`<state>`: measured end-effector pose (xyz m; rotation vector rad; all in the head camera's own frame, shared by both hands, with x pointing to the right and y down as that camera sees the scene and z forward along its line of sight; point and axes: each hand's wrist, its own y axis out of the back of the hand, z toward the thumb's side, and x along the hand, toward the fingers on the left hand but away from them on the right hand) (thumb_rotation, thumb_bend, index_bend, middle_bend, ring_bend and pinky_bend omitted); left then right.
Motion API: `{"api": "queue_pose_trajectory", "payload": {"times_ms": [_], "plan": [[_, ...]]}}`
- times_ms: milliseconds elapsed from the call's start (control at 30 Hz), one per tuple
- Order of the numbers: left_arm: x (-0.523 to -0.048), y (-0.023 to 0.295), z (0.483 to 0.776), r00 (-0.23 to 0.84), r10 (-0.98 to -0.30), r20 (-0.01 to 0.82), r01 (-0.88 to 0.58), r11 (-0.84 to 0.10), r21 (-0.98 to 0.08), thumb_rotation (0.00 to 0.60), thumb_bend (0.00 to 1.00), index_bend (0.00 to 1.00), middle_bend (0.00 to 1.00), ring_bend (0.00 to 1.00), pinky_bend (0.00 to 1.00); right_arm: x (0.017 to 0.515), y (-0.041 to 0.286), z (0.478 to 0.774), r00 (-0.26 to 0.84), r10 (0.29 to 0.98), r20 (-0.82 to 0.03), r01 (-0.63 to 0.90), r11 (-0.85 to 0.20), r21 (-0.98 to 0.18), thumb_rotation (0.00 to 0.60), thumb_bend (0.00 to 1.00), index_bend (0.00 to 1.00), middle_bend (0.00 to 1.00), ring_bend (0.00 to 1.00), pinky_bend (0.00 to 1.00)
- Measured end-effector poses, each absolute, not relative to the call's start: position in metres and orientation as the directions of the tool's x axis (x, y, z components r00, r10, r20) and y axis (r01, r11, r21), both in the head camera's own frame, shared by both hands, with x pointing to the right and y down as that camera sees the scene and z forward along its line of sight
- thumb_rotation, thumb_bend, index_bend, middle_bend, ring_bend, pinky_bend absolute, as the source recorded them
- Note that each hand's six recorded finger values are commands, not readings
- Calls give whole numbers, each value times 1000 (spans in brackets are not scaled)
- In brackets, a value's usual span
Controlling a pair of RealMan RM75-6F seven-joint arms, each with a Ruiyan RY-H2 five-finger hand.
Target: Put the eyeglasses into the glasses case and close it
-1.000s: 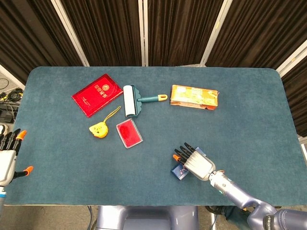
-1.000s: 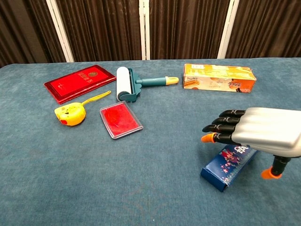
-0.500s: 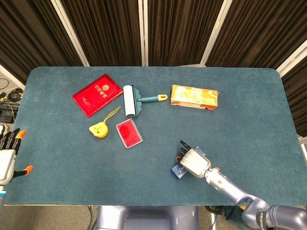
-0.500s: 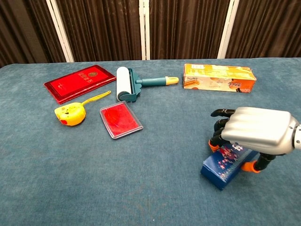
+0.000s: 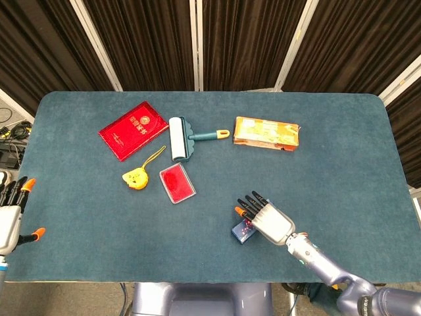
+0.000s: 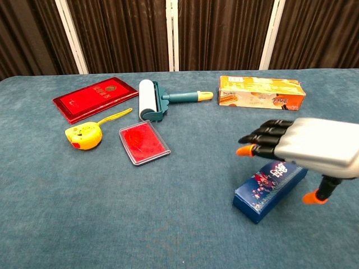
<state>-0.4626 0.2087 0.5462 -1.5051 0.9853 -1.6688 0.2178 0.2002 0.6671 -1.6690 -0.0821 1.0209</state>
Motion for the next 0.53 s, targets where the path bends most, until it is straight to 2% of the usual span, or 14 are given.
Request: {"api": "queue_pose_trajectory", "payload": {"times_ms": [67,267,400,533], "plan": [[-462,209,543,-101,-873,478,-9,-480,-877,600,0,0,0,0,0,222,197,657,616,559,-555,-416,-368,-832,600,0,0,0,0,0],[-460,211,530,-81,-894,440,-15,-440,-898,600,0,0,0,0,0,251,182,610,554,705,-442,-279,-343,-897,600,0,0,0,0,0],[-459,213,521,-72,-910,408,-6,-409,-912,600,0,0,0,0,0,280,173,578,474,815,-334,-134,-308,-942,600,0,0,0,0,0],[-455,217,514,-53,-918,393,-14,-393,-919,600,0,0,0,0,0,308,168,555,388,888,-248,-5,-267,-964,600,0,0,0,0,0]]}}
